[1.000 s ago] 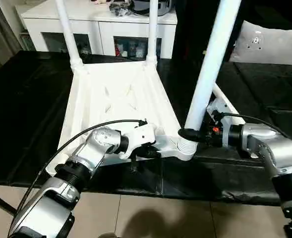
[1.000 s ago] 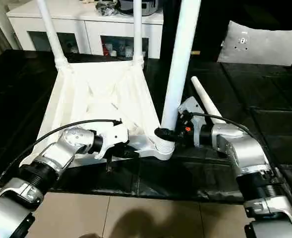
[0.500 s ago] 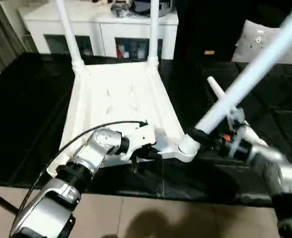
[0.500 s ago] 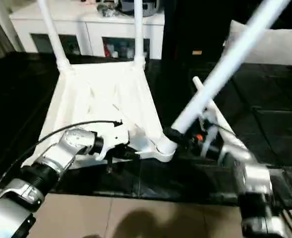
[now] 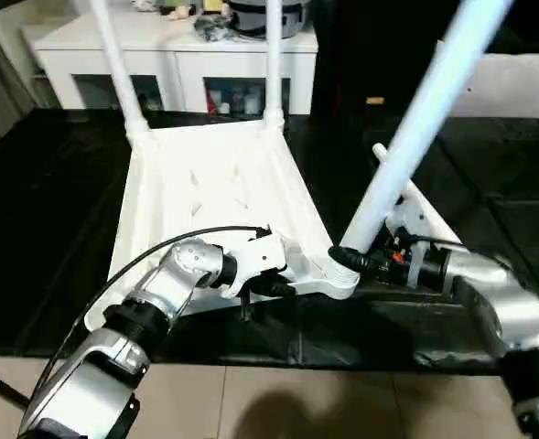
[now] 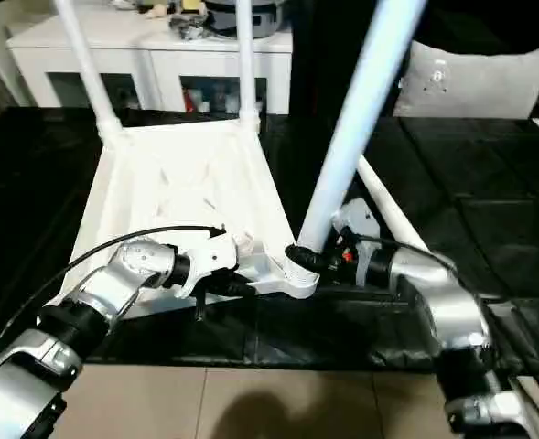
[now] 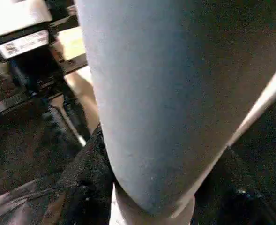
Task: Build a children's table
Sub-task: Insert table leg to table base
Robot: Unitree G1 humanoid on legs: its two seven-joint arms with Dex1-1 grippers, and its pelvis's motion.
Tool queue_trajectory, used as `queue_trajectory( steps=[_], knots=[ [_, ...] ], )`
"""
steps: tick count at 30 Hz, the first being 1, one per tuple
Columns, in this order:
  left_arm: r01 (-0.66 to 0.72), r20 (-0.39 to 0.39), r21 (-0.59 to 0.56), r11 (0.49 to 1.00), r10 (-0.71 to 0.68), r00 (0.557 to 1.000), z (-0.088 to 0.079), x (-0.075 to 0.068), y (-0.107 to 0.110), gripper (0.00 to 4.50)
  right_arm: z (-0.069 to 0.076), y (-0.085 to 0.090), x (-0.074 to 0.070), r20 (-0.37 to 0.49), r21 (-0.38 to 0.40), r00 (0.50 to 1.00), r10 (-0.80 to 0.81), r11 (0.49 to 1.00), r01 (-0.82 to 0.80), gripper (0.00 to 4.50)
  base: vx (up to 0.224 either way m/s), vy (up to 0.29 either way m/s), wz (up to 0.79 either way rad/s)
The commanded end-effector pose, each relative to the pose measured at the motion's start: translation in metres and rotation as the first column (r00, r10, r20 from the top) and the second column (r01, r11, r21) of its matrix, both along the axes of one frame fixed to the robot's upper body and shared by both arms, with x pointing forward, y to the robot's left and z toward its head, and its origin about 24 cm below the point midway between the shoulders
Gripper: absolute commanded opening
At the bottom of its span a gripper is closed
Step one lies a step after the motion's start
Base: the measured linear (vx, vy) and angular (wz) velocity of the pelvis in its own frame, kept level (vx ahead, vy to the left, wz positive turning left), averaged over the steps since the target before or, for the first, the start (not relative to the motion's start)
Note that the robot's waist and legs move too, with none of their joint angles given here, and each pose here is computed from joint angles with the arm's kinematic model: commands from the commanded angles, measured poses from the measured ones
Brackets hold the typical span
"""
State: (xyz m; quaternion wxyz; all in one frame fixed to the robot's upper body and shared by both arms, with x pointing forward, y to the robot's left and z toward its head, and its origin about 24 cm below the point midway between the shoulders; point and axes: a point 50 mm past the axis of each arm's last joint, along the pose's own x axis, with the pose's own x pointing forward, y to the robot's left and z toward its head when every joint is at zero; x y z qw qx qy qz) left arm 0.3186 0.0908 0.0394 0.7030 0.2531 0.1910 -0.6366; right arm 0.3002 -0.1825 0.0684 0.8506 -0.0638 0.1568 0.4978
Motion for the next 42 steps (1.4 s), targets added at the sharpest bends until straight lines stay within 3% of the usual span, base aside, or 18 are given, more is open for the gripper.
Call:
queue_trajectory(
  steps=[1,10,19,34,39,42],
  knots=[
    [0.027,0.042,0.081,0.996,-0.031,0.999,0.008,0.007,0.011,0.00,-0.037,-0.012,-0.016,-0.196,-0.101,0.980,-0.021,0.995,0.001,1.88,0.000,0.000,0.00],
    [0.022,0.057,0.115,0.993,-0.028,0.998,0.017,0.018,0.021,0.00,-0.038,0.004,-0.018,-0.233,-0.078,0.970,0.071,0.993,-0.092,1.88,0.000,0.000,0.00],
    [0.025,0.037,0.115,0.993,-0.030,0.999,0.011,0.014,0.025,0.00,-0.040,0.010,-0.021,-0.245,-0.089,0.964,0.103,0.988,-0.128,1.88,0.000,0.000,0.00],
    [0.020,0.027,0.116,0.993,-0.024,0.999,0.008,0.012,0.027,0.00,-0.043,0.019,-0.014,-0.252,-0.125,0.962,0.101,0.983,-0.136,1.88,0.000,0.000,0.00],
    [-0.010,0.000,0.095,0.995,0.010,1.000,0.005,0.009,0.028,0.00,-0.046,0.018,-0.015,-0.242,-0.112,0.969,0.047,0.991,-0.076,1.88,0.000,0.000,0.00],
    [-0.130,-0.067,0.036,0.991,0.132,0.989,-0.001,0.002,0.025,0.00,-0.053,0.022,-0.014,-0.231,-0.131,0.964,-0.133,0.986,0.104,1.88,0.000,0.000,0.00]
  ],
)
